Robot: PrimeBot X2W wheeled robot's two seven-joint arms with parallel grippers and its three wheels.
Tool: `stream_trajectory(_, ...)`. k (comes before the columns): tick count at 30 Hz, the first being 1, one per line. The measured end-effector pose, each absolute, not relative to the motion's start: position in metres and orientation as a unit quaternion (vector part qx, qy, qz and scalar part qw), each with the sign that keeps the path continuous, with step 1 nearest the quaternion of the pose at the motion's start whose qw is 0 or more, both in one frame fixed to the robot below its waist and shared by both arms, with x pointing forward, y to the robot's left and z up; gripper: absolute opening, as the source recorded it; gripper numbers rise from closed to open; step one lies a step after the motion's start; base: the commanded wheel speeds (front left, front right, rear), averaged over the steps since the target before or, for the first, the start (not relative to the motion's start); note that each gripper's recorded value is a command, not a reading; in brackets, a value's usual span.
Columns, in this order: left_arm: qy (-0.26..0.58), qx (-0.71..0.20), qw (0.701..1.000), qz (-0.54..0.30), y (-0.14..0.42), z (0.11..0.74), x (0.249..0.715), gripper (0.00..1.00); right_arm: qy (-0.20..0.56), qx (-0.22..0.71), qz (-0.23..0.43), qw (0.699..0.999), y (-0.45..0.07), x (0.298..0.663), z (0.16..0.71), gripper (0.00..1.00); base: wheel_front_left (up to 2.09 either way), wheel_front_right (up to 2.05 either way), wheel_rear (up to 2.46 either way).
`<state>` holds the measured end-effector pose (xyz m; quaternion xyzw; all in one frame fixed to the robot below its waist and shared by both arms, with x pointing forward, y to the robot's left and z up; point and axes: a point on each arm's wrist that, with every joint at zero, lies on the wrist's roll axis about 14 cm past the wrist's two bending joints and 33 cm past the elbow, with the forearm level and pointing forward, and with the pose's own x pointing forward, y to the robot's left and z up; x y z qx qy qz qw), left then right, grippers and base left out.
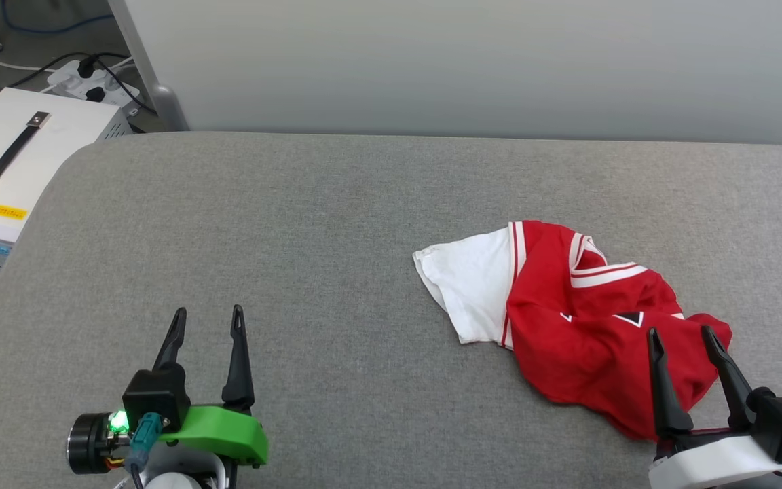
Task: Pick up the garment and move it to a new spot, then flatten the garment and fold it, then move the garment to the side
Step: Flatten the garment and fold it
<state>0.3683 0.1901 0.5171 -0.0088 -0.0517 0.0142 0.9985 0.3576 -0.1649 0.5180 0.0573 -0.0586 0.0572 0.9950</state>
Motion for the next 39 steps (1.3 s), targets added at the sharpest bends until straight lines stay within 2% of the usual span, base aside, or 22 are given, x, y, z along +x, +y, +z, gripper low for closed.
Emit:
stream_trajectory(9, -0.052, -0.007, 0.998, -0.018, 0.179, 0.517, 0.378, 1.0, -0.059, 0.052, 0.055, 0.995, -0.168, 0.361, 0.518, 1.0, 0.0, 0.0, 0.0)
stream_trajectory(17, -0.108, 0.03, 0.987, -0.116, 0.149, 0.566, 0.446, 1.0, -0.065, 0.05, 0.054, 0.995, -0.169, 0.37, 0.522, 1.0, 0.0, 0.0, 0.0)
stream_trajectory(20, -0.097, 0.044, 0.983, -0.15, 0.133, 0.58, 0.477, 1.0, -0.068, 0.046, 0.048, 0.995, -0.172, 0.374, 0.523, 1.0, 0.0, 0.0, 0.0)
stream_trajectory(26, -0.034, 0.097, 0.969, -0.226, 0.085, 0.587, 0.527, 1.0, -0.067, 0.041, 0.038, 0.996, -0.18, 0.386, 0.521, 1.0, 0.0, 0.0, 0.0)
stream_trajectory(32, 0.111, 0.101, 0.941, -0.304, 0.032, 0.547, 0.547, 1.0, -0.055, 0.037, 0.026, 0.997, -0.188, 0.395, 0.512, 1.0, 0.0, 0.0, 0.0)
stream_trajectory(39, 0.298, 0.142, 0.867, -0.374, -0.005, 0.487, 0.536, 1.0, -0.043, 0.031, 0.013, 0.998, -0.196, 0.403, 0.502, 1.0, 0.0, 0.0, 0.0)
